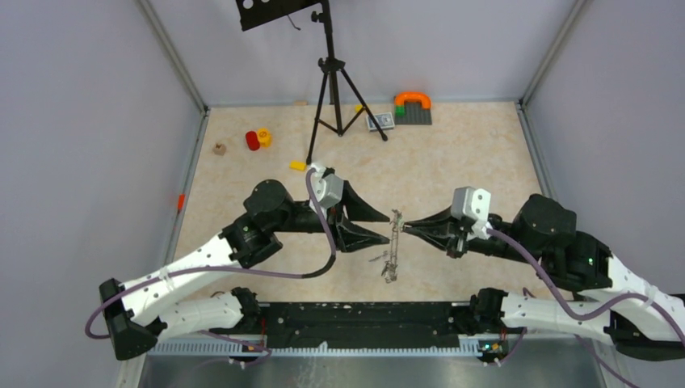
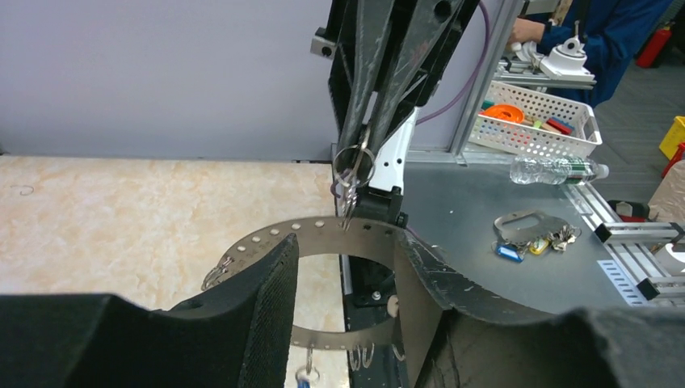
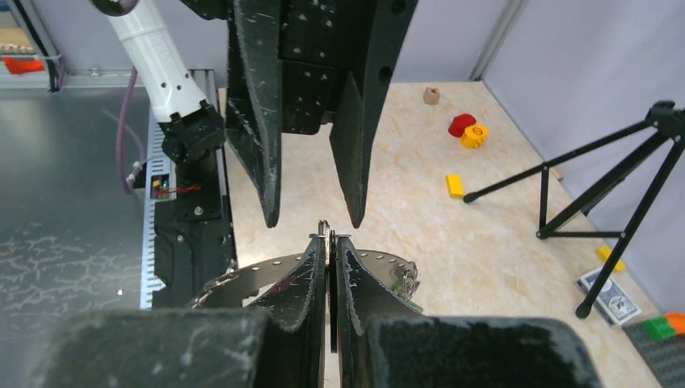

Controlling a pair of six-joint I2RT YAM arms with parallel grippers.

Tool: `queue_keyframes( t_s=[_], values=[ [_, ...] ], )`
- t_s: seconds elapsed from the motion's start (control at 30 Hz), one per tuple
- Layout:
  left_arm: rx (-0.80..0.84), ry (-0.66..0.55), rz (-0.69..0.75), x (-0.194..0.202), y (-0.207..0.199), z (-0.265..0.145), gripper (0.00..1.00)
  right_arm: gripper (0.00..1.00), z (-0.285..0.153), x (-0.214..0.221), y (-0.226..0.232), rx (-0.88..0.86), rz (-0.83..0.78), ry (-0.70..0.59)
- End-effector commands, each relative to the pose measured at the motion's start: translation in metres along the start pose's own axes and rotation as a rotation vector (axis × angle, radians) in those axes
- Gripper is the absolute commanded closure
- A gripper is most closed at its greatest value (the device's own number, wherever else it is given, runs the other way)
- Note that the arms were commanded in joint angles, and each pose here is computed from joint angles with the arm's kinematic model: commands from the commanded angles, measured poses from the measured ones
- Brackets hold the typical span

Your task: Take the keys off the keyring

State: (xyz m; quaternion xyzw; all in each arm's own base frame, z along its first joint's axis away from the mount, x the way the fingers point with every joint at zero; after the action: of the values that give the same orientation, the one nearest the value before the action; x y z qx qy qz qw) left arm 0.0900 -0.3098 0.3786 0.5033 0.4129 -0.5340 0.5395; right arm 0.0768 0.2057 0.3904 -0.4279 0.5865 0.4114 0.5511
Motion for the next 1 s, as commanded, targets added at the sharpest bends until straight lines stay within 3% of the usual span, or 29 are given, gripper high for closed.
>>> queue_keyframes(
  t_s=[0.0, 0.33, 0.97],
  values=[
    [0.013, -0.056, 0.031, -0.014, -0.007, -0.006, 0.50, 1.00, -0.019, -0.039, 0.013, -0.096, -0.103, -0.137],
    [-0.010, -0.052, 0.080, -0.020, -0.015, -0.023, 0.37, 1.00, -0.039, -0.034, 0.050, -0.390, -0.308, -0.141],
    [0.034, -0.069, 0.052, -0.019, -0.017, -0.015, 0.37, 1.00, -0.026, -0.036, 0.060, -0.516, -0.469, -0.115]
  ],
)
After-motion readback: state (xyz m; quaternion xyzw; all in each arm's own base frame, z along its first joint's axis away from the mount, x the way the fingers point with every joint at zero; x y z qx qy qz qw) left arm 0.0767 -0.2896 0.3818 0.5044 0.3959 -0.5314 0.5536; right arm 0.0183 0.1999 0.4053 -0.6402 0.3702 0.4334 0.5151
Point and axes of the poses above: each gripper's point midway between its finger pads, its own z axis out along the fingers, its own y axis along the line the jaws close on, x = y × z, the point moved 3 cm from there along -z, back along the fingers, and after that the axes turned 11 degrees about z, right-handed, at the moved point
